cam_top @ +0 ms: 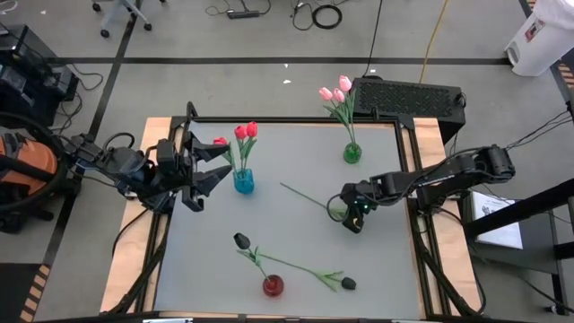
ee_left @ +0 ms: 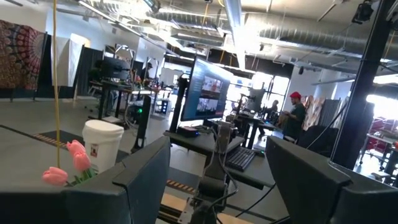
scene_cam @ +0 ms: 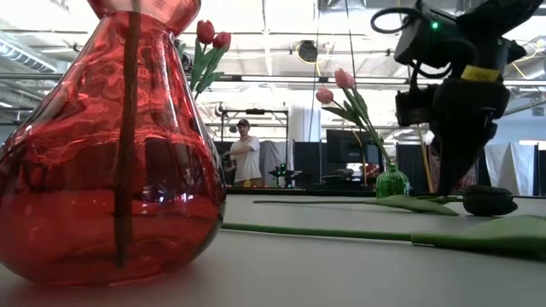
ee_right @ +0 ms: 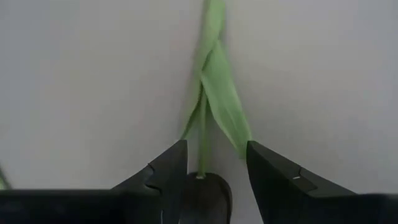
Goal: Sort flowers into vase by color
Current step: Put the top black flower into the red vase
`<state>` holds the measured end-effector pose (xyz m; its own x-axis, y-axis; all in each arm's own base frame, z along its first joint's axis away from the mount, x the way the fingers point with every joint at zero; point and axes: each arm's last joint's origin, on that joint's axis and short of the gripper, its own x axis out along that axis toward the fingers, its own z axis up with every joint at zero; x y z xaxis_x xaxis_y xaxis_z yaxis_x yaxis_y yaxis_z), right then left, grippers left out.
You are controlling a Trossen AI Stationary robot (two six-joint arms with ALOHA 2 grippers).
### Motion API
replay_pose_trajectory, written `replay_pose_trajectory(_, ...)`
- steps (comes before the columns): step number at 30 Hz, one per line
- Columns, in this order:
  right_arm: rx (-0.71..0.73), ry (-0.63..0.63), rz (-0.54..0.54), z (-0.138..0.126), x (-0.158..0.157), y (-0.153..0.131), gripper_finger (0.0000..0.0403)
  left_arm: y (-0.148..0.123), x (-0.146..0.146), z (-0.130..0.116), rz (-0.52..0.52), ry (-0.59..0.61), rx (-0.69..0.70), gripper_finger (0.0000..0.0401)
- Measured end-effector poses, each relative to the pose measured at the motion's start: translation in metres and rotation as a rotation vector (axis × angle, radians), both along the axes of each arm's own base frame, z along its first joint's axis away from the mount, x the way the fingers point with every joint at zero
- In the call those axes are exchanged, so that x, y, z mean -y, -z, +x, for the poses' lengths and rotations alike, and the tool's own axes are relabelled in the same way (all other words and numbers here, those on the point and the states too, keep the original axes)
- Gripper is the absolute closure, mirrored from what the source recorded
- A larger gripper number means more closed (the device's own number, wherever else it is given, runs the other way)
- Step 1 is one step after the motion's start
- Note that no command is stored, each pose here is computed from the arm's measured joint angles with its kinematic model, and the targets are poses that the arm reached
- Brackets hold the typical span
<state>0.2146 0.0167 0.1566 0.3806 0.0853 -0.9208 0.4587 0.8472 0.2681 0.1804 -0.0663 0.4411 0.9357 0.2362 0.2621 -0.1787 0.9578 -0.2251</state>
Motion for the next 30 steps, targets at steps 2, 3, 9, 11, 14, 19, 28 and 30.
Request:
replay_pose_trajectory(2, -0.001, 0.015, 0.000, -0.001, 0.000, 0.003, 0.0245, 0.000, 0.000, 0.000, 0.000, 0.000, 0.000, 0.0132)
replay_pose_trajectory(3, 0.001, 0.021, 0.002, -0.002, 0.000, 0.004, 0.0245, 0.000, 0.000, 0.000, 0.000, 0.000, 0.000, 0.0132)
replay_pose_trajectory(9, 0.050, 0.058, 0.031, 0.001, -0.001, 0.005, 0.0245, 0.000, 0.000, 0.000, 0.000, 0.000, 0.000, 0.0132)
replay_pose_trajectory(11, 0.069, 0.065, 0.039, 0.003, -0.002, 0.004, 0.0245, 0.000, 0.000, 0.000, 0.000, 0.000, 0.000, 0.0132)
replay_pose_trajectory(14, 0.077, 0.068, 0.046, 0.004, -0.006, 0.005, 0.0245, 0.000, 0.000, 0.000, 0.000, 0.000, 0.000, 0.0132)
replay_pose_trajectory(19, 0.021, 0.058, 0.036, 0.008, -0.010, 0.018, 0.0245, 0.000, 0.000, 0.000, 0.000, 0.000, 0.000, 0.0132)
replay_pose_trajectory(28, -0.027, 0.117, 0.047, 0.014, -0.010, 0.032, 0.0247, 0.000, 0.000, 0.000, 0.000, 0.000, -0.001, 0.0132)
replay_pose_trajectory(30, -0.023, 0.116, 0.047, 0.013, -0.010, 0.031, 0.0255, 0.000, 0.000, 0.000, 0.000, 0.000, -0.001, 0.0132)
